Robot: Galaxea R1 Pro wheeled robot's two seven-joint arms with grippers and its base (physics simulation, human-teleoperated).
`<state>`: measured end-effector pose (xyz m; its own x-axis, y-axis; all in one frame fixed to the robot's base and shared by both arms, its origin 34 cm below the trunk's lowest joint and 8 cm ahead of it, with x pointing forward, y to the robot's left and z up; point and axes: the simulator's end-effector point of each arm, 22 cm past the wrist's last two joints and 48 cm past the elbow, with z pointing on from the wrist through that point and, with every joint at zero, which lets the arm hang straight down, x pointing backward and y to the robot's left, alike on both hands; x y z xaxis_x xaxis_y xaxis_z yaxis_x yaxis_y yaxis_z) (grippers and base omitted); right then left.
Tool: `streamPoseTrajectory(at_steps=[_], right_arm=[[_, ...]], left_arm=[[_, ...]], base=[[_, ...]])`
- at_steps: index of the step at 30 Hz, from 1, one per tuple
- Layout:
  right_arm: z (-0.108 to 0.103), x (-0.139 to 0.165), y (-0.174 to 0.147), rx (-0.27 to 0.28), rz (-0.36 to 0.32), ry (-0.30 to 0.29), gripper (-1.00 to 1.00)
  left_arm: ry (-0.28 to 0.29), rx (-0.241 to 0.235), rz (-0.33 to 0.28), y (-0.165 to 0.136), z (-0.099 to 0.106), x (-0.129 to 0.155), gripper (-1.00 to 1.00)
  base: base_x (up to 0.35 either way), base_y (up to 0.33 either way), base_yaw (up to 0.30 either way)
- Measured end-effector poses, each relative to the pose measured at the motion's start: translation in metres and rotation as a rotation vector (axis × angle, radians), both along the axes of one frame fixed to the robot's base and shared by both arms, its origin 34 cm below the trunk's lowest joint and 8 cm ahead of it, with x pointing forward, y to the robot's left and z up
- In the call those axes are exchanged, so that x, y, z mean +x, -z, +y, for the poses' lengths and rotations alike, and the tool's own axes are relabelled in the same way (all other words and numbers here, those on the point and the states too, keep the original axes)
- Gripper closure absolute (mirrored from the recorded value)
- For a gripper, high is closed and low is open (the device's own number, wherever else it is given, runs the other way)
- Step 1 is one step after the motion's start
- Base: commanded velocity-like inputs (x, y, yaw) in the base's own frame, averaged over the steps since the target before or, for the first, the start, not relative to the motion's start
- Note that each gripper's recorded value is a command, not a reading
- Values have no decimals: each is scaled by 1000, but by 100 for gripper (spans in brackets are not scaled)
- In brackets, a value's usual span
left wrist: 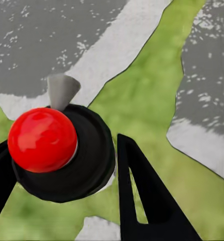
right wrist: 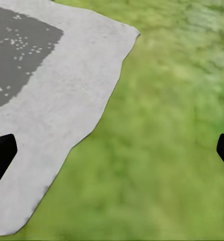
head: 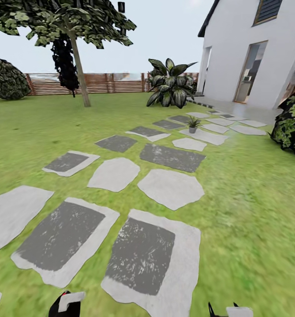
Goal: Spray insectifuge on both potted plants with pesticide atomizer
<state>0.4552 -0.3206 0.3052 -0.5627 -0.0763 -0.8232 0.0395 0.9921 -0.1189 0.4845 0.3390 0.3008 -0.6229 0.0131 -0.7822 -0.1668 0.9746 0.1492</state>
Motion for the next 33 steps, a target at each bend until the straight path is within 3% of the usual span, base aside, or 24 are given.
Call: streamPoseTrajectory(at_steps=[33], right_arm=[[0,0,0,0,0,0,-100]], left_arm=[[0,0,0,0,0,0,100]], base=[[336,0,-23]])
